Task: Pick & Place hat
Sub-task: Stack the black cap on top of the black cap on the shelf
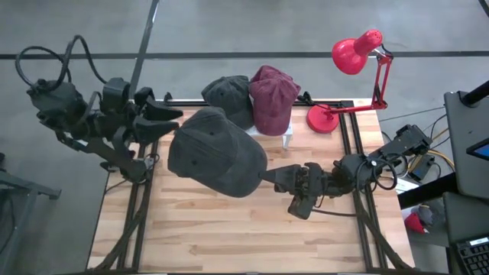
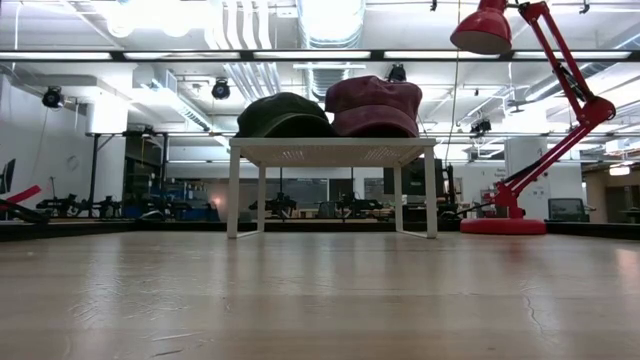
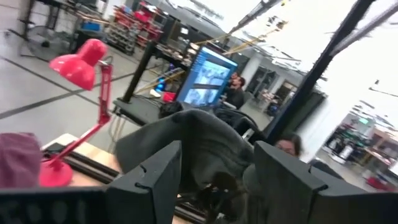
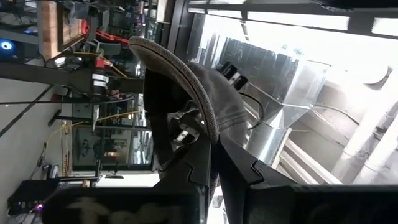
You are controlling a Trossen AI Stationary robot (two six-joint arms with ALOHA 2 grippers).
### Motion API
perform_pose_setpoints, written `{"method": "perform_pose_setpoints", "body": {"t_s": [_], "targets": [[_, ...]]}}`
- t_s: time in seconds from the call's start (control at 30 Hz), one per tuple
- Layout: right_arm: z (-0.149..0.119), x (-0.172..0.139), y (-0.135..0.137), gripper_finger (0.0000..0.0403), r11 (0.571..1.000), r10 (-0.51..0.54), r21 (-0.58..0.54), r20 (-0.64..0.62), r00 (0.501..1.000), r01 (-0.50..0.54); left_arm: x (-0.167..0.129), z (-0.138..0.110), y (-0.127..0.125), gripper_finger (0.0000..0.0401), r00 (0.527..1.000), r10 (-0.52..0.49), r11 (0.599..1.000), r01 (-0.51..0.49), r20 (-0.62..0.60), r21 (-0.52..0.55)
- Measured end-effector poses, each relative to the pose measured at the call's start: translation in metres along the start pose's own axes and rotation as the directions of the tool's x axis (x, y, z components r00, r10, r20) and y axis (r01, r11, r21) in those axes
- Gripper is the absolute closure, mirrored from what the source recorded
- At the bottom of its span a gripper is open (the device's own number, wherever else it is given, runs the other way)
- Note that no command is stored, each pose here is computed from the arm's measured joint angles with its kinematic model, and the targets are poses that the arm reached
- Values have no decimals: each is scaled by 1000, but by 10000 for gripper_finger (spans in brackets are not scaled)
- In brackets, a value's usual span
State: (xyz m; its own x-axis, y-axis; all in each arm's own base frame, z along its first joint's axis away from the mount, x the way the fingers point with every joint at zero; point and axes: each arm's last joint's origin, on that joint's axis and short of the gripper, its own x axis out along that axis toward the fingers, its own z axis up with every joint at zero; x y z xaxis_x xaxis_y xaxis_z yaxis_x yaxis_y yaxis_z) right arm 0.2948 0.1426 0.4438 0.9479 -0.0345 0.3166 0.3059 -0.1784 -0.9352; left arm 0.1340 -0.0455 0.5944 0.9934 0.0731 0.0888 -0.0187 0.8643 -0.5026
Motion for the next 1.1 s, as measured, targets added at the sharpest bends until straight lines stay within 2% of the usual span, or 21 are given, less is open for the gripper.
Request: {"method": "perform_pose_setpoints", "body": {"t_s": [0.13, 0.33, 0.7, 0.83, 1.1], "targets": [[1, 0, 2, 390, 1000, 22, -13, 10, 1000, -22, 4, 0, -4, 199, 999, -43, 999, 43, 5, 3], [1, 0, 3, 390, 999, 27, -17, 12, 1000, -27, 11, -5, -6, 199, 998, -57, 998, 57, -18, -6], [1, 0, 3, 390, 999, 27, -19, 12, 1000, -27, 12, -9, -5, 199, 997, -44, 999, 42, -64, -33], [1, 0, 3, 390, 998, 27, -65, 12, 1000, -26, 11, -9, -4, 199, 997, -44, 999, 42, -64, -35], [1, 0, 3, 390, 997, 28, -69, 10, 1000, -27, 29, -21, -9, 199, 995, -29, 999, 26, -98, -31]]}}
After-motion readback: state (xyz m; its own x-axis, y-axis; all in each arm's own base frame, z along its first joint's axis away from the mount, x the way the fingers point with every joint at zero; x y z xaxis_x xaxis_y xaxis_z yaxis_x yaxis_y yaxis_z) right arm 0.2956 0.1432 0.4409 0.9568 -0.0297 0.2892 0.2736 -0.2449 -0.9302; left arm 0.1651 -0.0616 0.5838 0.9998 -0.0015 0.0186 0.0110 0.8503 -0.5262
